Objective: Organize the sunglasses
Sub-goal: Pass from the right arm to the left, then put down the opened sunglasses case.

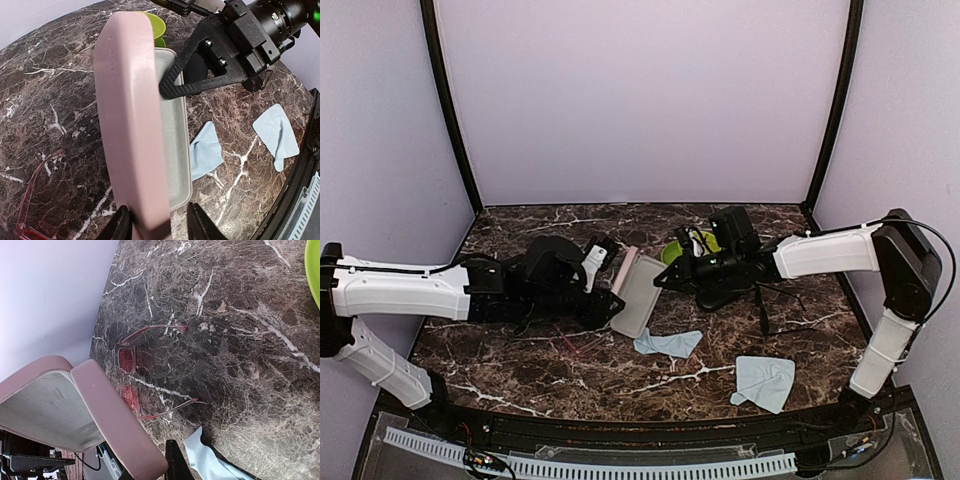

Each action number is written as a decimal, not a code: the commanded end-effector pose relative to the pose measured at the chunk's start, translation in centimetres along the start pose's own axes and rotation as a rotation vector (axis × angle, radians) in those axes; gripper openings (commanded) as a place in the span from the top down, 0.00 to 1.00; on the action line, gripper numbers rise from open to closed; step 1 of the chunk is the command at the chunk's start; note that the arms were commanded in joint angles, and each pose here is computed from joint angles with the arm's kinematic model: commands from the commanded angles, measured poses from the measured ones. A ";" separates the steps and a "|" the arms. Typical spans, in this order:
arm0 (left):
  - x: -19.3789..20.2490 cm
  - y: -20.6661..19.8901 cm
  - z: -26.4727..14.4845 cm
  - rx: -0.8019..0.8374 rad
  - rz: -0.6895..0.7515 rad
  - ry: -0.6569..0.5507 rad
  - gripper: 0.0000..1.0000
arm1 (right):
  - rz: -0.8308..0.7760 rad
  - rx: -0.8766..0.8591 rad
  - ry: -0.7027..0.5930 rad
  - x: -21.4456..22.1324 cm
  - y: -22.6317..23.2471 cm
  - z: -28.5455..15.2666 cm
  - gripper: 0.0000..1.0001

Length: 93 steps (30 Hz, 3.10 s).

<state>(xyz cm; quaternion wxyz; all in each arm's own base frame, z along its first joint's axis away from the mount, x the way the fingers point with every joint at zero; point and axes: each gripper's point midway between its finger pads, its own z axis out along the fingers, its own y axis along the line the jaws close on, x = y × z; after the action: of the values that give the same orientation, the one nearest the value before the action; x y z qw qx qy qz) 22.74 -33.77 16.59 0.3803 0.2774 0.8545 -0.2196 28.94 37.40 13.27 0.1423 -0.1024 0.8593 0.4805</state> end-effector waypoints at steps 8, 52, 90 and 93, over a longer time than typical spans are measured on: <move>-1.2 0.6 0.3 -0.074 0.049 -0.009 0.80 | -0.028 -0.076 -0.059 -1.2 2.2 -0.3 1.00; -7.4 5.8 7.8 0.119 0.697 0.207 1.00 | -0.060 0.147 -0.188 0.7 -4.6 -8.3 0.16; -6.9 8.0 12.9 0.219 0.788 0.398 0.59 | -0.024 0.115 -0.153 2.5 -6.2 -7.1 0.17; -7.3 8.2 13.0 0.198 0.792 0.391 0.55 | -0.023 0.116 -0.156 2.5 -6.3 -7.2 0.17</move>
<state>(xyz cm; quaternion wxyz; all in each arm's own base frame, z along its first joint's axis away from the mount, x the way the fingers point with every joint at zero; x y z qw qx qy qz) 38.13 -37.21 11.20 0.2152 0.6595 0.7145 -0.0908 27.24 27.94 10.94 0.2137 -0.0690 0.8756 0.4276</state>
